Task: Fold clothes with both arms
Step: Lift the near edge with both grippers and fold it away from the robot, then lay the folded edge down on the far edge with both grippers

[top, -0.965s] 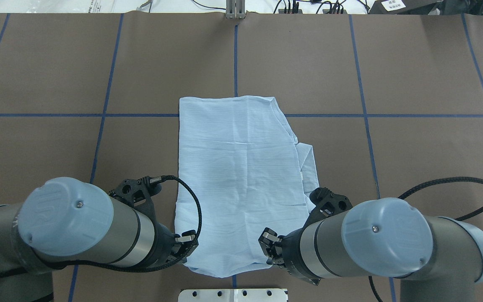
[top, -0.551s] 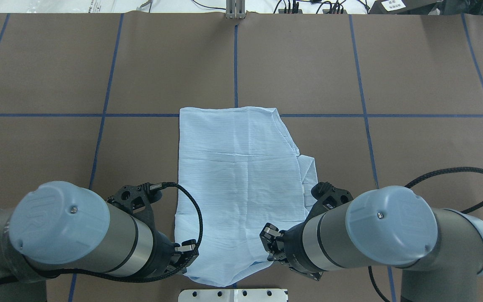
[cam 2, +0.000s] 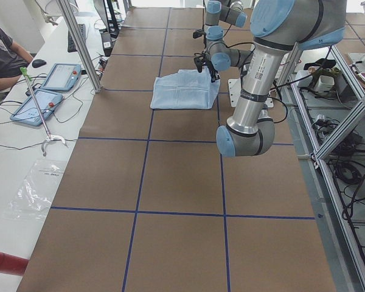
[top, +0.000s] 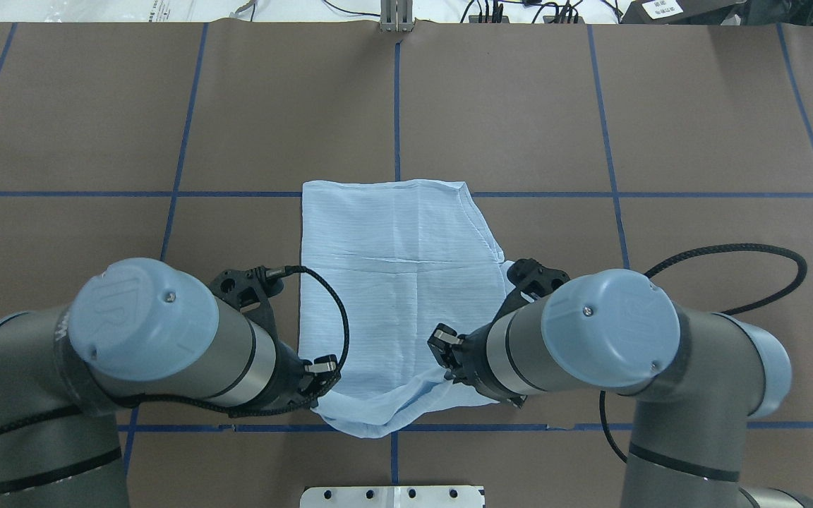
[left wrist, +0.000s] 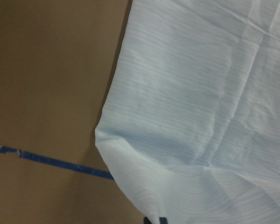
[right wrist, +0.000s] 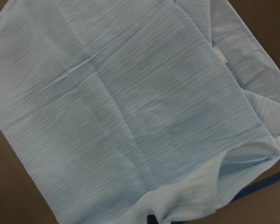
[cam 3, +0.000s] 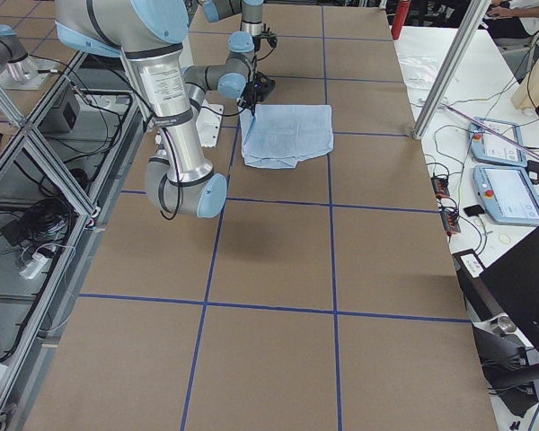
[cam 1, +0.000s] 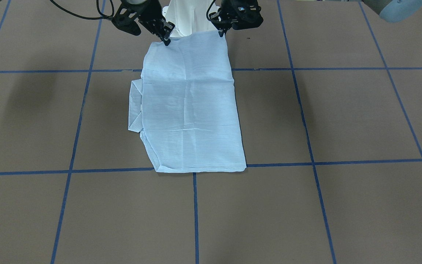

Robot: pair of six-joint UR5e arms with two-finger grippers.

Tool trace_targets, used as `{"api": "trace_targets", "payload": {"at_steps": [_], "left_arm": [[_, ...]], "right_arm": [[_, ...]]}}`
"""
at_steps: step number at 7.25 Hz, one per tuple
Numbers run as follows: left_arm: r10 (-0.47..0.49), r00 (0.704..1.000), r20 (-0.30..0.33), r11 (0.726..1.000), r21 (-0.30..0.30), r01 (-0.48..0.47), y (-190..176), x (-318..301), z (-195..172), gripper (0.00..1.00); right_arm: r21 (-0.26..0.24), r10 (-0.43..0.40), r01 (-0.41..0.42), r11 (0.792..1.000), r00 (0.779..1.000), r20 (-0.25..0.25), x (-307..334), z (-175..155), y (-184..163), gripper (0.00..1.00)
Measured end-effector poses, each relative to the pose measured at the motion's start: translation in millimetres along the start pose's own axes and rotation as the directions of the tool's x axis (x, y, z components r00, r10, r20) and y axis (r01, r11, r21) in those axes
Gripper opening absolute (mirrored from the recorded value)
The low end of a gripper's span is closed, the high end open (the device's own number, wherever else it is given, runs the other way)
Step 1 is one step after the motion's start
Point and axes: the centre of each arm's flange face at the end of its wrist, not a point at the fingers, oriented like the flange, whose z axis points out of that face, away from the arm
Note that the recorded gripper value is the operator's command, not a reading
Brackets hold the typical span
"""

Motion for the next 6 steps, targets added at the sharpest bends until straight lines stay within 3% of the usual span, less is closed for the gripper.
{"api": "trace_targets", "payload": {"at_steps": [3,6], "left_arm": [[-0.023,0.999,-0.031,0.995,0.101,0.026,-83.0,17.7,8.5,0.0],[-0.045,0.998,-0.047,0.986,0.161,0.052,-148.3,30.9,27.3,0.0]], "right_arm": [[0.1,-0.105,0.108,0.989,0.994,-0.027,-20.0,14.3,-58.4,0.0],[0.166,-0.141,0.149,0.975,0.988,-0.058,-71.4,30.8,-104.8,0.0]]}}
